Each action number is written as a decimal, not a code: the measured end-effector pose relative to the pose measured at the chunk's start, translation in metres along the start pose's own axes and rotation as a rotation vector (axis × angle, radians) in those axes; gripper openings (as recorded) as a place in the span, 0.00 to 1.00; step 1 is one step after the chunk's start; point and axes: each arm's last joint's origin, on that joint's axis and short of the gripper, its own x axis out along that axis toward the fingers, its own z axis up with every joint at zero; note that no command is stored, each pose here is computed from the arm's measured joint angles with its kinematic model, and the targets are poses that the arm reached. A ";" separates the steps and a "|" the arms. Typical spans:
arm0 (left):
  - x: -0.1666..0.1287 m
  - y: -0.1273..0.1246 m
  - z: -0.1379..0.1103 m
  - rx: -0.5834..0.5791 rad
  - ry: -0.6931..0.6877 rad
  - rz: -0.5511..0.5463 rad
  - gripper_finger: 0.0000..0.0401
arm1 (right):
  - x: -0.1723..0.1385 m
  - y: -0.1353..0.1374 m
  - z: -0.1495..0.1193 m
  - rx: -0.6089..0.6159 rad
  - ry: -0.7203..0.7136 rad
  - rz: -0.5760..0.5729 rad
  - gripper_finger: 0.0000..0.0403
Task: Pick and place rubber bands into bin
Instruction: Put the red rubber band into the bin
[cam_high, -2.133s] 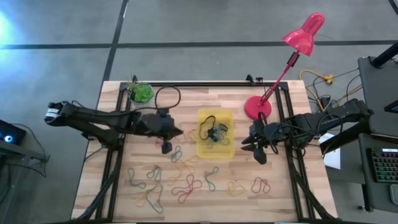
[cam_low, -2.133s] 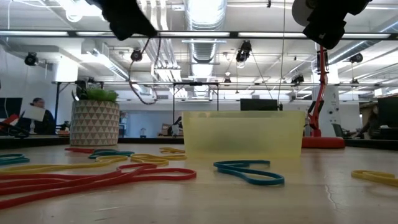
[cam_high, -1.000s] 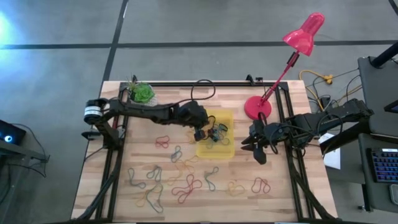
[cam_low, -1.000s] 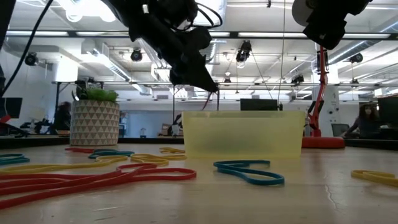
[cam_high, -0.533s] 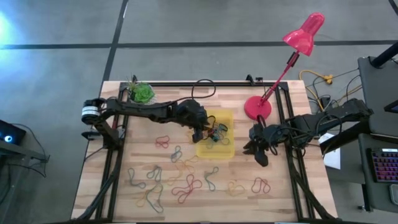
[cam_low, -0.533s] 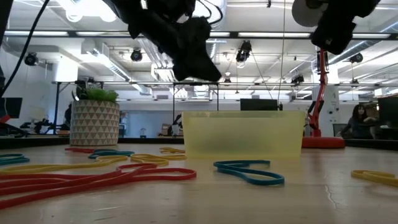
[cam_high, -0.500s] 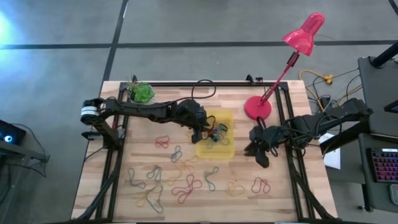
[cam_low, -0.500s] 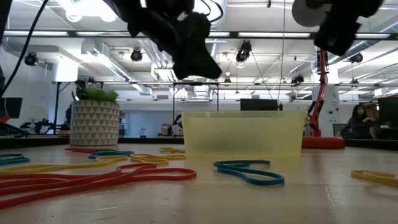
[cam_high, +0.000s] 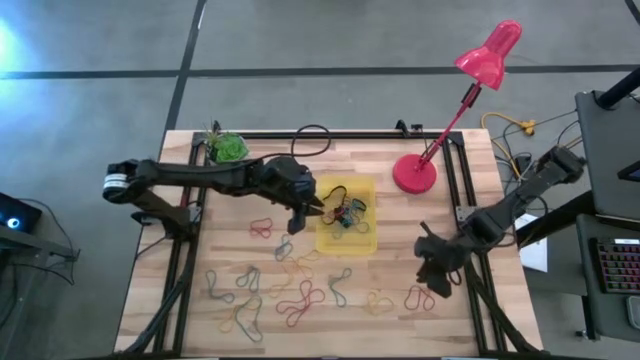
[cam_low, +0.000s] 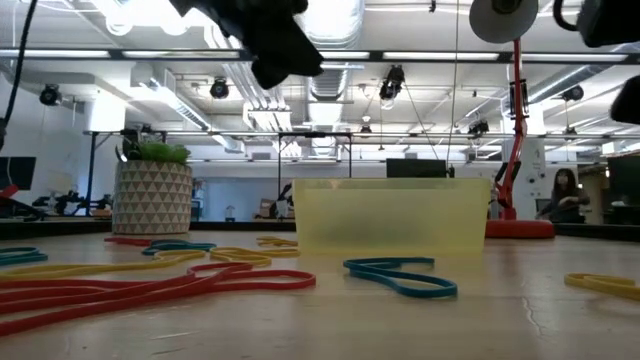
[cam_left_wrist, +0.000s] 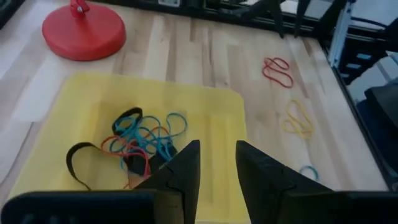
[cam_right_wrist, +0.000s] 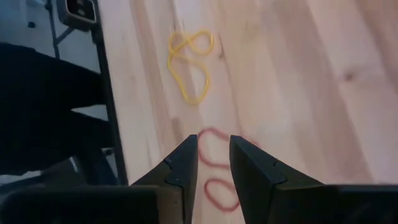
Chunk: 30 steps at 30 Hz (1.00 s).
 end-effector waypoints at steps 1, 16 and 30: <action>-0.003 -0.002 0.000 0.000 0.007 -0.002 0.22 | 0.000 0.001 -0.002 0.011 0.006 0.004 0.21; -0.032 -0.020 -0.006 -0.003 0.072 -0.034 0.22 | -0.003 0.019 -0.022 0.045 -0.054 0.000 0.18; -0.031 -0.034 -0.012 -0.022 0.125 -0.066 0.22 | 0.031 0.051 -0.048 -0.015 -0.001 -0.123 0.16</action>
